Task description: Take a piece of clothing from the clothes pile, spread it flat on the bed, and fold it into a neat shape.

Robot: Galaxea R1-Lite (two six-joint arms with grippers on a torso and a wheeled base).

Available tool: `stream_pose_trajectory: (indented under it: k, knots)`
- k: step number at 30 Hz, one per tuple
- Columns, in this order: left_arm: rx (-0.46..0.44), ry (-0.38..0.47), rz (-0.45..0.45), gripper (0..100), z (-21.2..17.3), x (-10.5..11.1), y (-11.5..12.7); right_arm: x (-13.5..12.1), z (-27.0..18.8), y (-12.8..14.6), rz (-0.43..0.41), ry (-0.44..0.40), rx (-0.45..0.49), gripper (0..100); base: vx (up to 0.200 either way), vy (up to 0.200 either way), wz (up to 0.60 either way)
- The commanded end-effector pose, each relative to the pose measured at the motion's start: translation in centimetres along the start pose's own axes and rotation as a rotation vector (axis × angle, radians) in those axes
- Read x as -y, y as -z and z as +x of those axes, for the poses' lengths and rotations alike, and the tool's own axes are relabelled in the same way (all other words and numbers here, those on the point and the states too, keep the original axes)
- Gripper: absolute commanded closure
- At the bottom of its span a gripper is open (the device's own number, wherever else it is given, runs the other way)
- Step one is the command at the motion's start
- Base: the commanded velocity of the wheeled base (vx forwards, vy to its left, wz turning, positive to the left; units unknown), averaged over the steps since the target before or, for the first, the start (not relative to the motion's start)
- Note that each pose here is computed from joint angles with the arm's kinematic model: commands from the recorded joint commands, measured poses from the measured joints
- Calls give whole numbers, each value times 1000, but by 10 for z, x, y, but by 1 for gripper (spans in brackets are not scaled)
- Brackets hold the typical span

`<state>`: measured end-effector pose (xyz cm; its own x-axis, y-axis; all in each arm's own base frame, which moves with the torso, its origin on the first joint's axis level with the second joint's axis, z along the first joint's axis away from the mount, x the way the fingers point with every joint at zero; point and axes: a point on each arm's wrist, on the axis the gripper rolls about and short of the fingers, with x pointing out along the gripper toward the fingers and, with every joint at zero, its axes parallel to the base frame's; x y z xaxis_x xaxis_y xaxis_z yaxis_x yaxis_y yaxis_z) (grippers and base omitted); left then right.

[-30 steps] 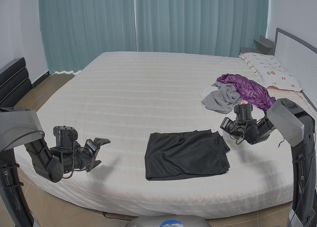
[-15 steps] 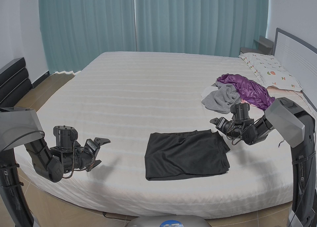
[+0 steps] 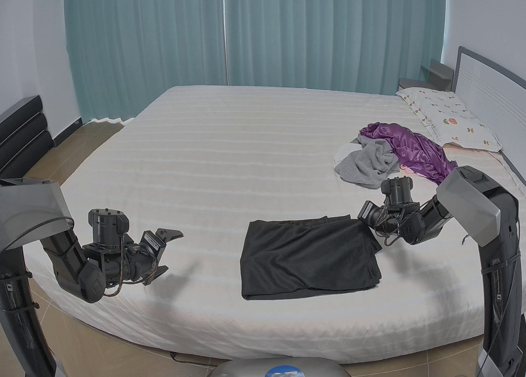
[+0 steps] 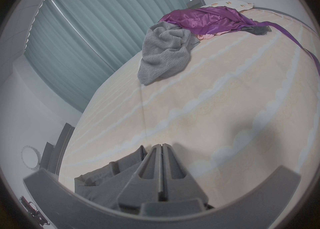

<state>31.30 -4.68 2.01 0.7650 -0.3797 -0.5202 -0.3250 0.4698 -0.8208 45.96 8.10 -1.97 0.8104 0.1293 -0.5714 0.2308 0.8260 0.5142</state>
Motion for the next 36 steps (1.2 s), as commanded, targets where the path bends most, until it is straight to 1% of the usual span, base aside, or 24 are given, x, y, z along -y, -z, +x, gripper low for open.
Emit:
stream_pose_trajectory:
  k: [1, 7, 14, 15, 17, 20, 23, 24, 26, 29, 31, 33, 36]
  knots:
    - [-1, -1, -1, 0, 0, 0, 0, 3, -1, -9, 13, 7, 26, 100, 0, 0, 0]
    - [-1, -1, -1, 0, 0, 0, 0, 14, -1, -17, 31, 22, 48, 100, 0, 0, 0]
    - [-1, -1, -1, 0, 0, 0, 0, 13, 0, -17, 33, 20, 49, 100, 0, 0, 0]
    - [-1, -1, -1, 0, 0, 0, 0, 13, -1, -17, 34, 19, 48, 0, 0, 0, 0]
    - [-1, -1, -1, 0, 0, 0, 0, 12, -3, -18, 37, 16, 51, 0, 0, 0, 0]
    - [-1, -1, -1, 0, 0, 0, 0, 7, -23, -27, 60, -22, 64, 0, 0, 0, 0]
    - [-1, -1, -1, 0, 0, 0, 0, 7, -54, -28, 67, -129, -10, 0, 0, 0, 0]
    - [-1, -1, -1, 0, 0, 0, 0, 10, -60, -26, 66, -140, -26, 0, 0, 0, 0]
    - [-1, -1, -1, 0, 0, 0, 0, 17, -77, -18, 57, -153, -67, 0, 0, 0, 0]
    - [-1, -1, -1, 0, 0, 0, 0, 31, -102, -1, 18, -162, -137, 0, 0, 0, 0]
    - [-2, 1, 0, 0, 0, 0, 0, 40, -122, 12, -6, -209, -196, 0, 0, 0, 0]
    - [0, 1, -1, 0, 0, 0, 0, 45, -136, 23, -17, -247, -237, 0, 0, 0, 0]
    - [-1, -2, -1, 0, 0, -1, 0, 54, -150, 35, -20, -271, -264, 0, 0, 0, 0]
